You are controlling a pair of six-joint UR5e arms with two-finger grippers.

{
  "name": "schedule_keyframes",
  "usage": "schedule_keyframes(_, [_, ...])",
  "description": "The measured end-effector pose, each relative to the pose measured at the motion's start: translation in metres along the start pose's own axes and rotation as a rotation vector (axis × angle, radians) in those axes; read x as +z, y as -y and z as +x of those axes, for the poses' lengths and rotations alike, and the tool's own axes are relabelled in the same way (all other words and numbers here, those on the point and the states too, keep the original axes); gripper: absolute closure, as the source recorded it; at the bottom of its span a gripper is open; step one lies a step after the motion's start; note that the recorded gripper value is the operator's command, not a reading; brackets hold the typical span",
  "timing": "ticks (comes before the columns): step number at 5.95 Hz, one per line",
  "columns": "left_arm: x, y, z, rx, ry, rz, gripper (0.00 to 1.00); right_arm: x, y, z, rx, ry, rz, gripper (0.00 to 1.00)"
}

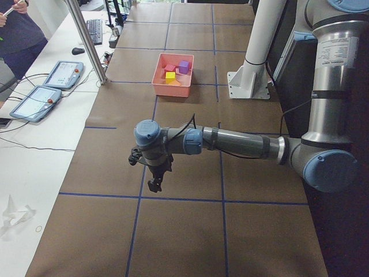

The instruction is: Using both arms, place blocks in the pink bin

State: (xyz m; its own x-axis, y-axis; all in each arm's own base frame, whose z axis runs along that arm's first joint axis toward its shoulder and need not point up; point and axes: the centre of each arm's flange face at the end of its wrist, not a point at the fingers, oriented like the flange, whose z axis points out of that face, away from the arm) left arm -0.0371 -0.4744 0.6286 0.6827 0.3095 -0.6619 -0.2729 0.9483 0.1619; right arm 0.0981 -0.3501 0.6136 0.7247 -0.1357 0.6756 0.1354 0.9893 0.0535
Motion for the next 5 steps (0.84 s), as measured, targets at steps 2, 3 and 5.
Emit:
schedule_keyframes(2, [-0.014,-0.035,-0.027,-0.089,-0.006,0.033,0.0,-0.002,0.005,-0.003,0.023,-0.001,0.004,0.0])
schedule_keyframes(3, [-0.014,-0.043,-0.03,-0.101,-0.006,0.032,0.0,-0.002,0.006,-0.004,0.024,0.002,0.006,0.0])
schedule_keyframes(5, [-0.013,-0.047,-0.031,-0.101,-0.007,0.032,0.0,-0.002,0.006,-0.004,0.024,0.004,0.006,0.0])
